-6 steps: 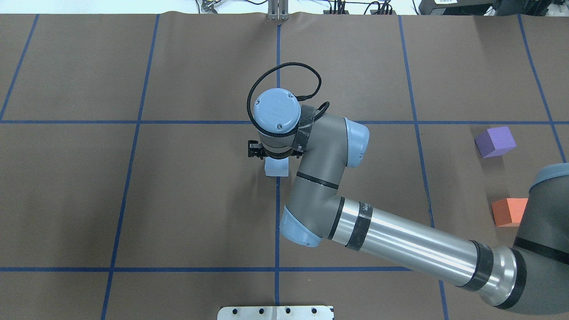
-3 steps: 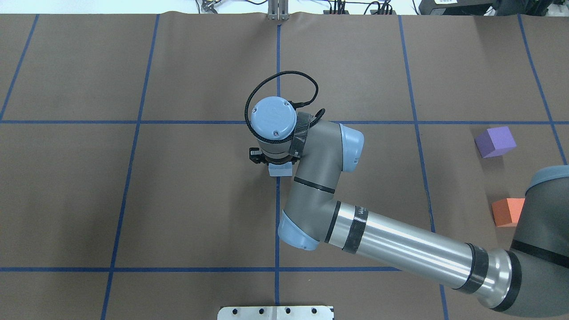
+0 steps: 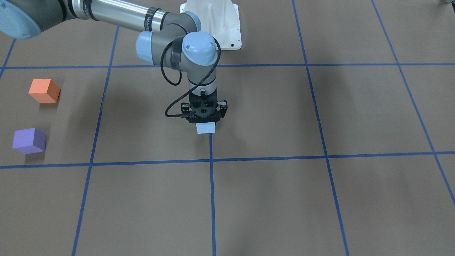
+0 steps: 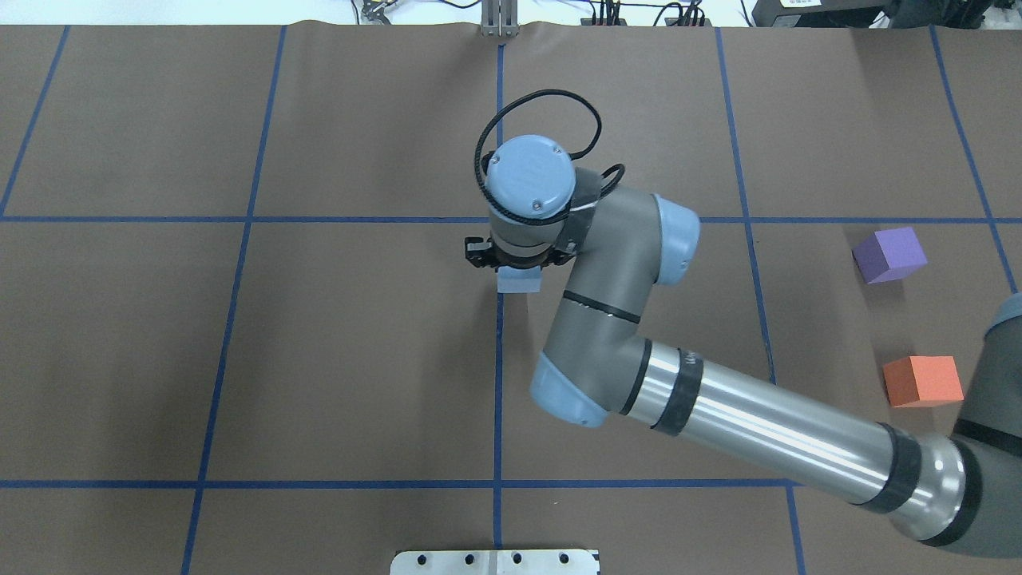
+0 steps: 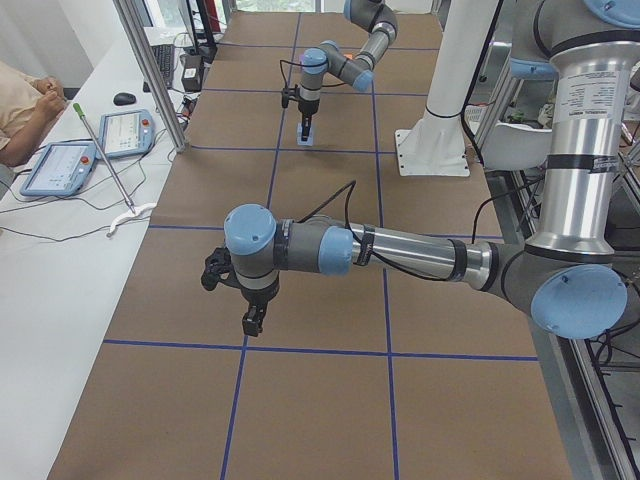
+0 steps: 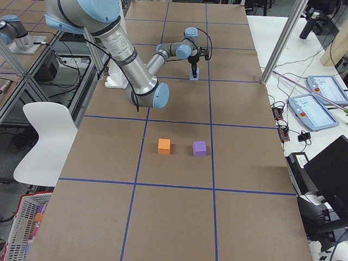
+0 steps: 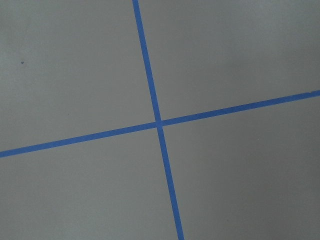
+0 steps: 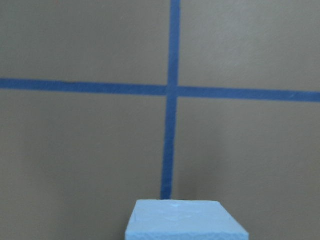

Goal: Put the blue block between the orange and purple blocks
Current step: 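Lower the right gripper and grasp the light blue cube, then carry the light blue cube with the right gripper toward the purple cube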

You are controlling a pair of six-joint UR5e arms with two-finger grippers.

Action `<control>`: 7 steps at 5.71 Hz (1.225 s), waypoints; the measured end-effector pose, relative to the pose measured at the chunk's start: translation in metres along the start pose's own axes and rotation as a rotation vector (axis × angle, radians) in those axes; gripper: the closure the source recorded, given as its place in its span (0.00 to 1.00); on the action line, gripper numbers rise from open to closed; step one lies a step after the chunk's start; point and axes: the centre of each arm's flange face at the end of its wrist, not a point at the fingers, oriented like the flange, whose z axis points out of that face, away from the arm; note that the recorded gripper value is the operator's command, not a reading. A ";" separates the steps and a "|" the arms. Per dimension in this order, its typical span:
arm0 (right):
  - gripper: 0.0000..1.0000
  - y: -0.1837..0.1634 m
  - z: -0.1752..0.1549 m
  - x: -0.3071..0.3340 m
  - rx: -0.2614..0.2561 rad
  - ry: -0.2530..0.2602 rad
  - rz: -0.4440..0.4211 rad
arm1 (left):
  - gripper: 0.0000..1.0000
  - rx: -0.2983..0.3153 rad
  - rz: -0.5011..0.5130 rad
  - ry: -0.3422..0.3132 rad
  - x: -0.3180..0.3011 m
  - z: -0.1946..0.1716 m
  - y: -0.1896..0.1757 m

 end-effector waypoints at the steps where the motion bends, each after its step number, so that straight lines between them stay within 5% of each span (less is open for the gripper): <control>1: 1.00 -0.021 -0.025 0.072 -0.006 -0.019 -0.030 | 0.00 -0.005 -0.008 0.000 -0.003 0.002 0.002; 4: 0.95 -0.067 -0.071 0.315 -0.035 0.021 -0.176 | 0.00 -0.002 -0.004 -0.002 -0.010 0.011 0.021; 7: 0.89 -0.015 -0.072 0.502 -0.069 0.058 -0.214 | 0.00 0.010 0.012 -0.003 -0.010 0.013 0.025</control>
